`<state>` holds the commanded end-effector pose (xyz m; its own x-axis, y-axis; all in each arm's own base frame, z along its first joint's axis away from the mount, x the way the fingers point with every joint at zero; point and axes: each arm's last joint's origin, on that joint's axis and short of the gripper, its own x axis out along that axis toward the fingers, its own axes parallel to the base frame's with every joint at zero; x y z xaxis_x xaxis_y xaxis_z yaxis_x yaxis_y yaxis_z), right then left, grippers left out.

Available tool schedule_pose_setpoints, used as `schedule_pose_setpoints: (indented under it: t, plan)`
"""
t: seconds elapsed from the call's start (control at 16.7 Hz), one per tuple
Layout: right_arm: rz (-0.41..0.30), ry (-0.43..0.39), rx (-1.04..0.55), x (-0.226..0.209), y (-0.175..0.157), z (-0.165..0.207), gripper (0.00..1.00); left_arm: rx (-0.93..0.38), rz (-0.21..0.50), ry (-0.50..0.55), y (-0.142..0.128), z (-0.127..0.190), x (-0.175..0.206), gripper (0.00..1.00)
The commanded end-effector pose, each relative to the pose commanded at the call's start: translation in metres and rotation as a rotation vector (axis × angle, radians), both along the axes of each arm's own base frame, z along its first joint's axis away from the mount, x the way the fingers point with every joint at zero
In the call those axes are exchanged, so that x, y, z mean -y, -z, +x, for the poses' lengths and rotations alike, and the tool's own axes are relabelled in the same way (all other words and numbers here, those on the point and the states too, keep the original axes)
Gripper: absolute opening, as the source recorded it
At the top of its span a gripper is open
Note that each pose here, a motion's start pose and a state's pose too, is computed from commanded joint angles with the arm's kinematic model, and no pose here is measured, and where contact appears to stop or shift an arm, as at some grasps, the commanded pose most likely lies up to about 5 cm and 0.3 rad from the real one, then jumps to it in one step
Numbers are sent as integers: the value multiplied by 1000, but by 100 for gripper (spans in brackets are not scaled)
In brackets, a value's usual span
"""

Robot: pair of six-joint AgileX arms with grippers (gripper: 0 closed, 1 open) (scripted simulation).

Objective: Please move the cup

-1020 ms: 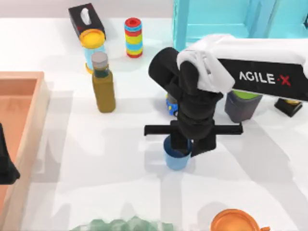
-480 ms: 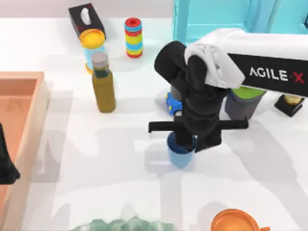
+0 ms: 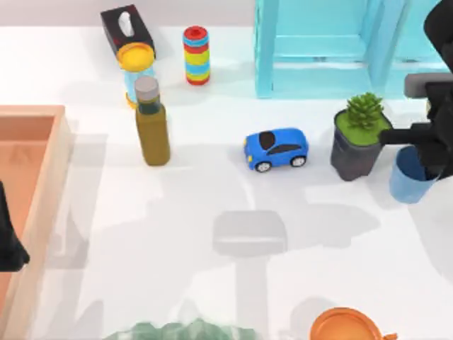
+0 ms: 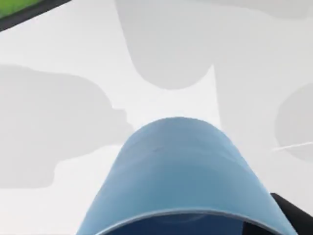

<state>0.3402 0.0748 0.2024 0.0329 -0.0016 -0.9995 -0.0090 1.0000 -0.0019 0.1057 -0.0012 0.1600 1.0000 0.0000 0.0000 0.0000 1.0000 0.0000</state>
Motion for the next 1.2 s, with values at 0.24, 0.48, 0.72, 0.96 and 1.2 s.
schedule_pose_setpoints:
  t: [0.24,0.48,0.72,0.96,1.2]
  plan:
    - [-1,17,-19,88,-5,-14,0,0,0,0,0,0,0,100]
    - [11,19,-38,116,-4,-28,0,0,0,0,0,0,0,100]
    - [9,17,-38,116,-4,-26,0,0,0,0,0,0,0,100]
    - [9,16,-39,113,16,-25,0,0,0,0,0,0,0,100]
    - [10,19,-32,109,52,-26,0,0,0,0,0,0,0,100]
